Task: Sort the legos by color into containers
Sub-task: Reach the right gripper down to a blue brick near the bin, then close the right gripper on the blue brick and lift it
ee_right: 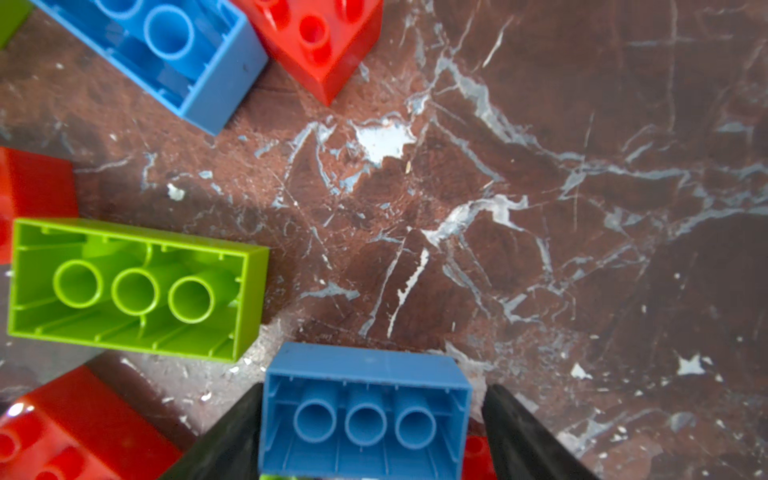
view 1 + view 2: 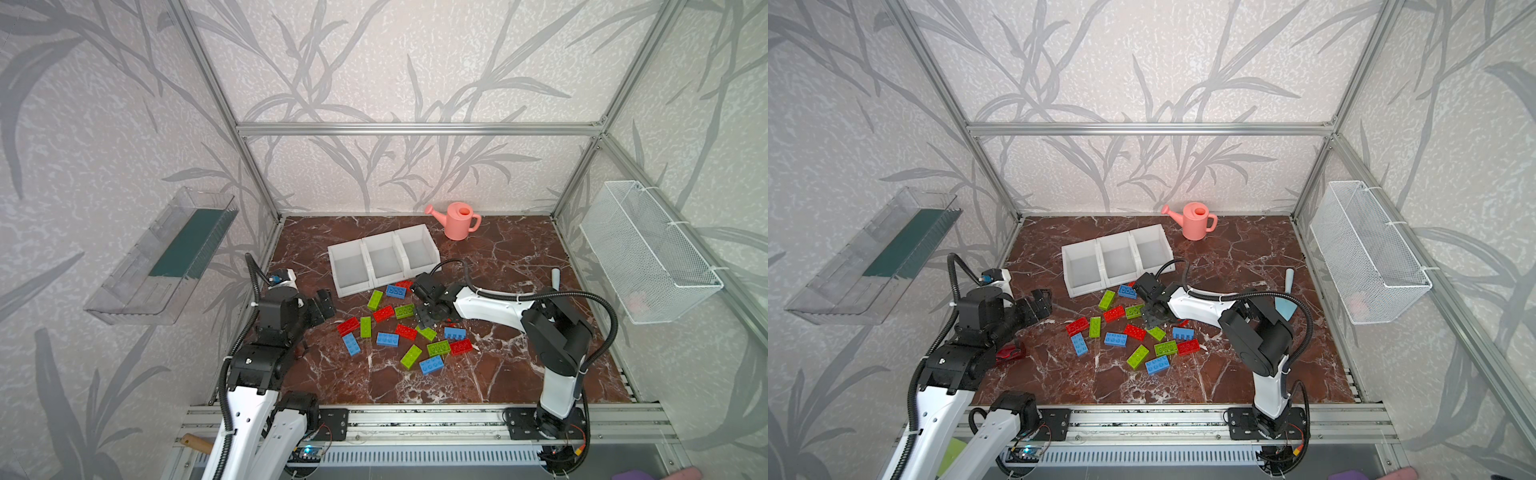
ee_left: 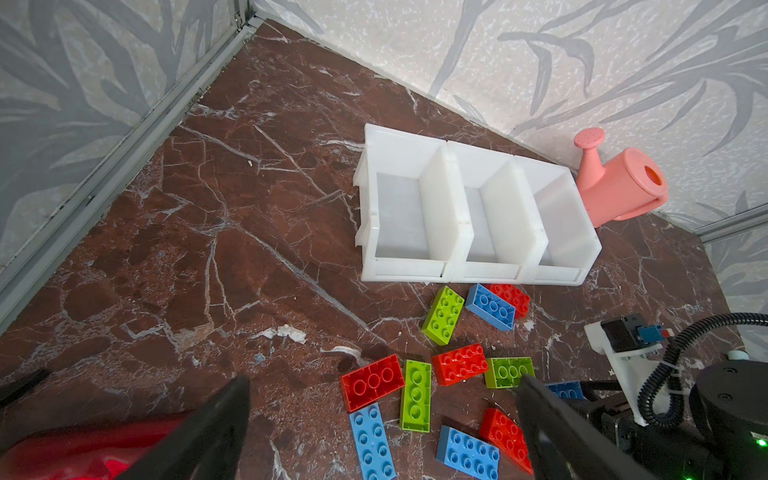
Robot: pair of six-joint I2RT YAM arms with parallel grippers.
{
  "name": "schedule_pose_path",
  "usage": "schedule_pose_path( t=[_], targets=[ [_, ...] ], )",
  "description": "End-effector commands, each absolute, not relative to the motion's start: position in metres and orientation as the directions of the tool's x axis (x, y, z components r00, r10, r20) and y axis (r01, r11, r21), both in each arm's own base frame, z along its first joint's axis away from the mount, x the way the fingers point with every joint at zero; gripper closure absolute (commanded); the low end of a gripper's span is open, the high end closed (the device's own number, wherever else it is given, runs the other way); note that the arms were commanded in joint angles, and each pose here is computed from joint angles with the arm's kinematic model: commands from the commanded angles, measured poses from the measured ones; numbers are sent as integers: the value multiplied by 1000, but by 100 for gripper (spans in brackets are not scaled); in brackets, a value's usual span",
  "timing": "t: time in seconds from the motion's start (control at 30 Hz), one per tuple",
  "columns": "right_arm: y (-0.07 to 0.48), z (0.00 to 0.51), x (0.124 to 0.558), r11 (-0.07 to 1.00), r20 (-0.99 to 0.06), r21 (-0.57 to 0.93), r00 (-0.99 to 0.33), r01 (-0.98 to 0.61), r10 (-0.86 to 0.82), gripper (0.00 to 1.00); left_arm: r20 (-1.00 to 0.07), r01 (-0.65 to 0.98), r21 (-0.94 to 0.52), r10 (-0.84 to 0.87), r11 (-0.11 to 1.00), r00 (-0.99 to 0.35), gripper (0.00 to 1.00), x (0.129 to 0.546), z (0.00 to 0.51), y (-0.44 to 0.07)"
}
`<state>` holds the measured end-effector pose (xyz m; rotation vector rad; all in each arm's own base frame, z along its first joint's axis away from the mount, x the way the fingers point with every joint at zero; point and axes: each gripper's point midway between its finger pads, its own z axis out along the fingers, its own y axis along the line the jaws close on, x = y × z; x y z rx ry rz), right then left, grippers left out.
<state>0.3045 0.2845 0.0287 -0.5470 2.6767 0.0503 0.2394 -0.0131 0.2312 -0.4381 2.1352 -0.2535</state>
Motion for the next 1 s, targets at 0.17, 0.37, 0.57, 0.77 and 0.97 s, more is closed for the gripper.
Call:
schedule_pose_path(
  t=[0.17, 0.37, 0.57, 0.77, 0.97],
  targets=[
    [288, 28, 304, 918, -371, -55, -846, -393, -384, 40, -738, -217, -347, -408, 913, -538, 1, 239, 223, -15],
    [287, 38, 303, 919, -384, -51, -841, -392, -380, 45, -741, -213, -349, -408, 913, -534, 1, 237, 224, -16],
    [284, 68, 306, 915, -426, -54, -819, -401, -384, 46, -743, -210, -352, -409, 912, -531, 1, 236, 225, -16],
    [290, 102, 316, 908, -461, -13, -803, -419, -377, 46, -741, -203, -357, -409, 912, -532, 1, 236, 225, -17],
    [298, 128, 344, 907, -535, 36, -775, -419, -337, 47, -736, -200, -360, -409, 911, -540, 1, 237, 223, -18]
  ],
)
